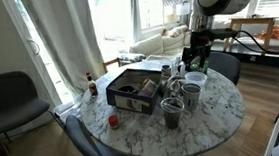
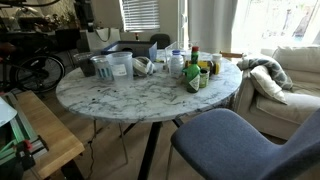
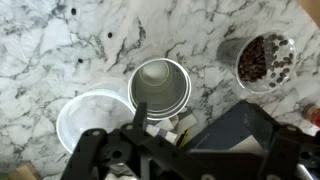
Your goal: Empty the silver cup into the smaller plastic cup
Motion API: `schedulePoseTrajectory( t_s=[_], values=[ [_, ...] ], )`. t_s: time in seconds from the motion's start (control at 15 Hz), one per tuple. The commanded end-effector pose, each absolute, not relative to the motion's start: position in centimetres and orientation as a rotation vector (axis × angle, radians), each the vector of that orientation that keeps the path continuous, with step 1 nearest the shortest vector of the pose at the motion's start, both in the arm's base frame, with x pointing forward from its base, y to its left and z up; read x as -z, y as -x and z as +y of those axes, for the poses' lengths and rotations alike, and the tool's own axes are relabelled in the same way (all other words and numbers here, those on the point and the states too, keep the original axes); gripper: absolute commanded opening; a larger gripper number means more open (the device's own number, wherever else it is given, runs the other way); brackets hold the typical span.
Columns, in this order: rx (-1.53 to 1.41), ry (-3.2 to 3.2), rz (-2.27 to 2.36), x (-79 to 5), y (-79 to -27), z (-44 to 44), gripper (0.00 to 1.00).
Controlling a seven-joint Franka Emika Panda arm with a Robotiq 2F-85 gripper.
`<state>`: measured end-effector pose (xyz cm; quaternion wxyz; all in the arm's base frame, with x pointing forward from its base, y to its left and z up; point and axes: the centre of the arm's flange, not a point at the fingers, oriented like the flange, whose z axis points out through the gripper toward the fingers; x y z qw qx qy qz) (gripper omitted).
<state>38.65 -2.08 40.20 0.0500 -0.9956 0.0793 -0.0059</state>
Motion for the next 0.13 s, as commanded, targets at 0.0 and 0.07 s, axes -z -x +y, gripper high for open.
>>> schedulePoseTrajectory(
  t_s=[0.0, 0.07],
  values=[
    [0.025, 3.026, 0.228, -40.8, -38.24, -2.49, 1.0],
    [0.035, 3.024, 0.22, -41.11, -38.02, -2.6, 1.0]
  ],
)
